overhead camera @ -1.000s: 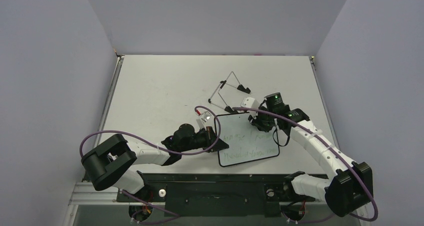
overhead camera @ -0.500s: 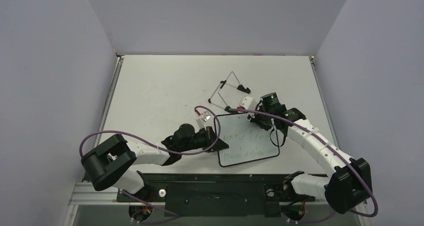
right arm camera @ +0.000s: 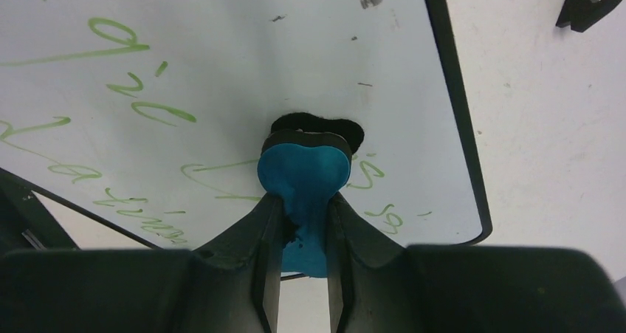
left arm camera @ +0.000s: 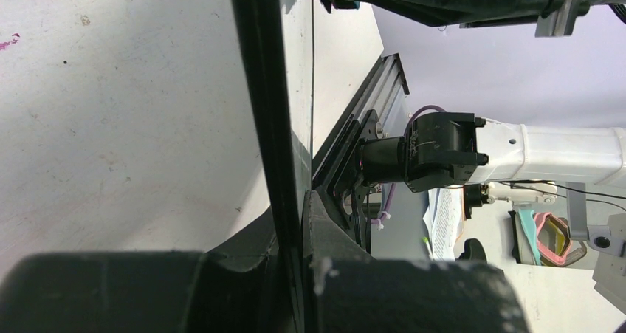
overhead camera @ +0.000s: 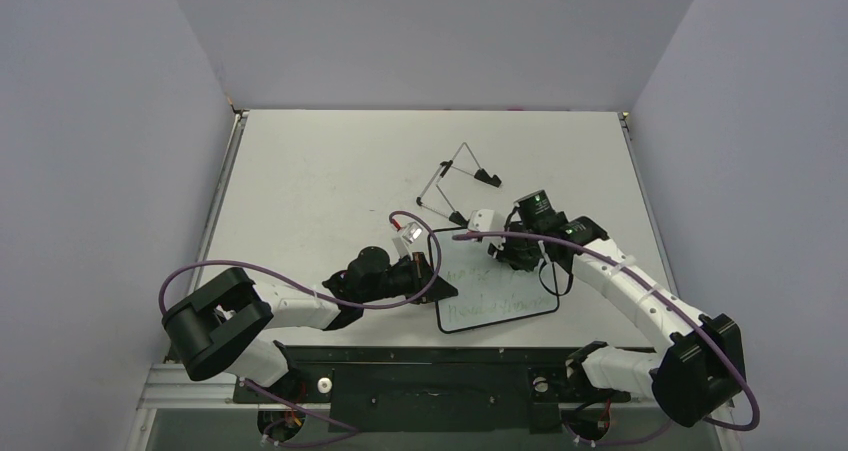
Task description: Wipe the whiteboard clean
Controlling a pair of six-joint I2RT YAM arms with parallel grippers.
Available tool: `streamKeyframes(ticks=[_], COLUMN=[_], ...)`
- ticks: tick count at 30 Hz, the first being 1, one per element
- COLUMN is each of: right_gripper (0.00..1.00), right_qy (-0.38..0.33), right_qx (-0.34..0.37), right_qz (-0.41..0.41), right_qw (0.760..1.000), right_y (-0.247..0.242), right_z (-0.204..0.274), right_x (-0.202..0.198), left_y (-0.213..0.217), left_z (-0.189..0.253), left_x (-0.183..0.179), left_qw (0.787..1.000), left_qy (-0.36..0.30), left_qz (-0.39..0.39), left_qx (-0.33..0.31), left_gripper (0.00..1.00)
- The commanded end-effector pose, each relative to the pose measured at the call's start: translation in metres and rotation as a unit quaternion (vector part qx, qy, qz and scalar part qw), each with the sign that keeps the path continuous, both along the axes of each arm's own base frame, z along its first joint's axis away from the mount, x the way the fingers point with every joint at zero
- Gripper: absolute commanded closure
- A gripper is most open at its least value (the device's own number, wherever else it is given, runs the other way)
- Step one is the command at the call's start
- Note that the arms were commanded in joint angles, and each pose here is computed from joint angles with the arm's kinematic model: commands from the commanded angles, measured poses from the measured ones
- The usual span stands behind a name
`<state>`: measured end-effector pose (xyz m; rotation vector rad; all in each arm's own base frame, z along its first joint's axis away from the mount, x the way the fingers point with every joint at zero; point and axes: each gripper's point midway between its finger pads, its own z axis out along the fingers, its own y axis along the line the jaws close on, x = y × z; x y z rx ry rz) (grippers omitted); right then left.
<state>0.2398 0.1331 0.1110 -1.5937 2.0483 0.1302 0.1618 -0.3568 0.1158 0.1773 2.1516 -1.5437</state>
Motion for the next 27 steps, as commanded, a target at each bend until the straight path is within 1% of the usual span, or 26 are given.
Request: streamKeyframes(ticks=[1,2,4,9,11,12,13,14,16,17,19,21,22,23,25,27], right_gripper=[1.0,1.0,1.0,1.0,1.0,1.0,1.0,1.0,1.0,1.0,1.0,1.0,1.0,1.0,1.0,1.0], right_qy=[-0.036,-0.052,-0.074,-0.078,-0.054,-0.037,-0.013,-0.004,0.012,0.012,0.001,-0.019,-0.035,-0.051,-0.084,-0.102], right_qx=[0.005,0.018,0.017,0.013,0.014,0.024,0.019,0.024,0.021,0.018,0.008,0.006,-0.007,0.002,-0.008,-0.006], right_qz=[-0.071,-0.104,-0.14,-0.144,-0.112,-0.066,-0.041,0.006,0.043,0.045,0.027,-0.03,-0.055,-0.083,-0.135,-0.16], right_qw=[0.997,0.993,0.987,0.986,0.992,0.997,0.999,1.0,0.999,0.999,1.0,0.999,0.998,0.995,0.987,0.982], right_y=[-0.013,-0.015,-0.021,-0.022,-0.018,-0.008,-0.007,0.002,0.004,0.003,-0.002,-0.01,-0.018,-0.018,-0.029,-0.031], right_z=[0.012,0.016,0.02,0.02,0.016,0.015,0.01,0.01,0.008,0.008,0.008,0.009,0.01,0.013,0.018,0.022], right_x=[0.024,0.035,0.047,0.048,0.035,0.026,0.012,0.002,-0.012,-0.014,-0.006,0.009,0.017,0.027,0.043,0.051], left_y=[-0.007,-0.007,-0.007,-0.007,-0.007,-0.007,-0.007,-0.007,-0.007,-0.007,-0.006,-0.006,-0.006,-0.006,-0.007,-0.007], left_z=[0.025,0.025,0.024,0.023,0.024,0.025,0.025,0.026,0.025,0.025,0.026,0.025,0.025,0.025,0.025,0.024], left_x=[0.001,0.001,0.001,0.001,0.001,0.001,0.001,0.001,0.001,0.001,0.0,0.0,0.001,0.001,0.001,0.001], left_qw=[0.998,0.998,0.998,0.998,0.998,0.998,0.998,0.998,0.998,0.998,0.998,0.998,0.998,0.998,0.998,0.998], left_qy=[-0.053,-0.054,-0.053,-0.053,-0.053,-0.054,-0.054,-0.055,-0.055,-0.053,-0.055,-0.055,-0.055,-0.055,-0.055,-0.055], left_qz=[-0.017,-0.017,-0.017,-0.017,-0.016,-0.016,-0.016,-0.016,-0.015,-0.015,-0.015,-0.015,-0.015,-0.015,-0.016,-0.016], left_qx=[-0.024,-0.023,-0.022,-0.022,-0.023,-0.024,-0.023,-0.024,-0.023,-0.022,-0.023,-0.022,-0.022,-0.022,-0.022,-0.022], left_gripper=[1.0,1.0,1.0,1.0,1.0,1.0,1.0,1.0,1.0,1.0,1.0,1.0,1.0,1.0,1.0,1.0])
